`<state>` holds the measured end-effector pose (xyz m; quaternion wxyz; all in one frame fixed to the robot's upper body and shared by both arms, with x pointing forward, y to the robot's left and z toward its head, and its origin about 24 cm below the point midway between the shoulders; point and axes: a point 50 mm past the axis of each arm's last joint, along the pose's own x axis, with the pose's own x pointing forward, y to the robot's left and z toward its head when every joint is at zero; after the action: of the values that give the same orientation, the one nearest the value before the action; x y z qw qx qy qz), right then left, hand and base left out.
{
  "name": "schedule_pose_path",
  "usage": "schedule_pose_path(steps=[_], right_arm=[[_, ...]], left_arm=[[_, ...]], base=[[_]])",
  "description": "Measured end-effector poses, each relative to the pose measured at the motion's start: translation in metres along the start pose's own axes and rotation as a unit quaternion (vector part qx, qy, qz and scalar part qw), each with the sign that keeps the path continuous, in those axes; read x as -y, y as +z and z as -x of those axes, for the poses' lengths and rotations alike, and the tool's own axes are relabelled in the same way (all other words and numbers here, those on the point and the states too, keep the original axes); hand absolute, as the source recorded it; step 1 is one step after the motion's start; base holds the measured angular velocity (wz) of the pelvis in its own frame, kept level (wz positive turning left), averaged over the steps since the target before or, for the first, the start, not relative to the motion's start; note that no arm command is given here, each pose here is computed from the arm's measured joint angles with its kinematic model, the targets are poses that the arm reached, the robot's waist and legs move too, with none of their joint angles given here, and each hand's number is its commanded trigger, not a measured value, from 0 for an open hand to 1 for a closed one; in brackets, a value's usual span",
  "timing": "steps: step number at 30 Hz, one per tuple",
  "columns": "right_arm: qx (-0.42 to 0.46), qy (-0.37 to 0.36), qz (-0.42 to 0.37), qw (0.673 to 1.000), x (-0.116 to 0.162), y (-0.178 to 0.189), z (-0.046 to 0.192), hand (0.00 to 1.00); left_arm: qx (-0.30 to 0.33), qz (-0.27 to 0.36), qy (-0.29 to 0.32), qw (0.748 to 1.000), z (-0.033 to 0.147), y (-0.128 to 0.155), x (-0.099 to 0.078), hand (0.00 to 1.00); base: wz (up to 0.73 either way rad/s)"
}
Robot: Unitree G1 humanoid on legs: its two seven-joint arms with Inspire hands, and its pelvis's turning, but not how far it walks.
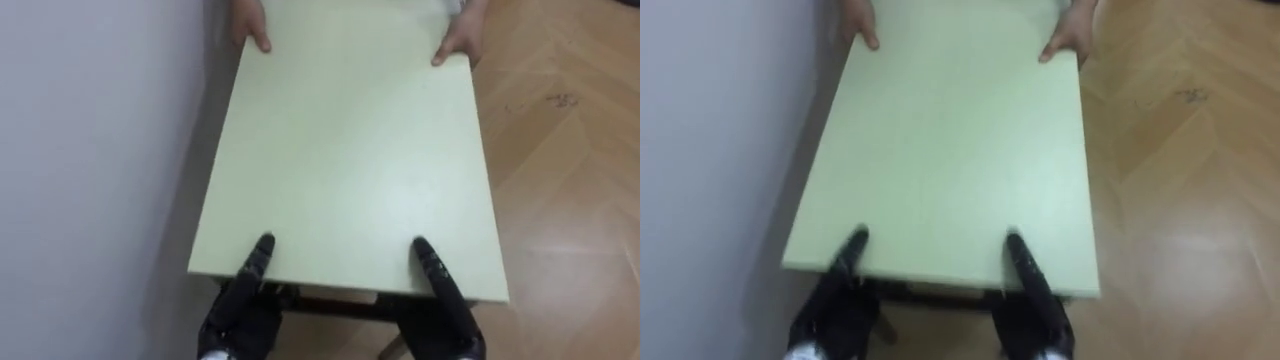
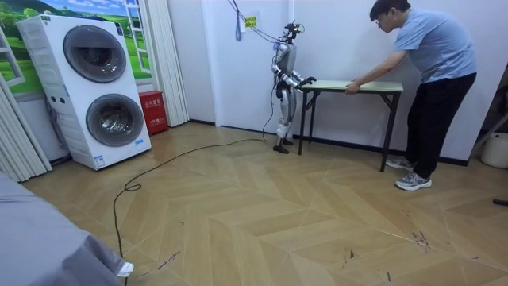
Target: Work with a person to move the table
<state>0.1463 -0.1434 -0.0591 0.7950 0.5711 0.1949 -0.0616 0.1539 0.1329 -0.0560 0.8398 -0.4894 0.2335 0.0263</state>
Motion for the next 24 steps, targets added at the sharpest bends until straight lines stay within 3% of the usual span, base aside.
schedule_pose_path(steps=[21, 24], right_arm=[[-0.005, -0.019, 0.006, 1.000, 0.010, -0.001, 0.004, 1.00], [-0.006, -0.023, 0.007, 1.000, 0.012, -0.002, 0.004, 1.00]], left_arm=[[-0.010, -0.011, 0.012, 1.000, 0.003, -0.005, -0.006, 1.00], [-0.013, -0.009, 0.016, 1.000, 0.003, -0.007, -0.009, 0.87]], base=[[0.02], [0.00]])
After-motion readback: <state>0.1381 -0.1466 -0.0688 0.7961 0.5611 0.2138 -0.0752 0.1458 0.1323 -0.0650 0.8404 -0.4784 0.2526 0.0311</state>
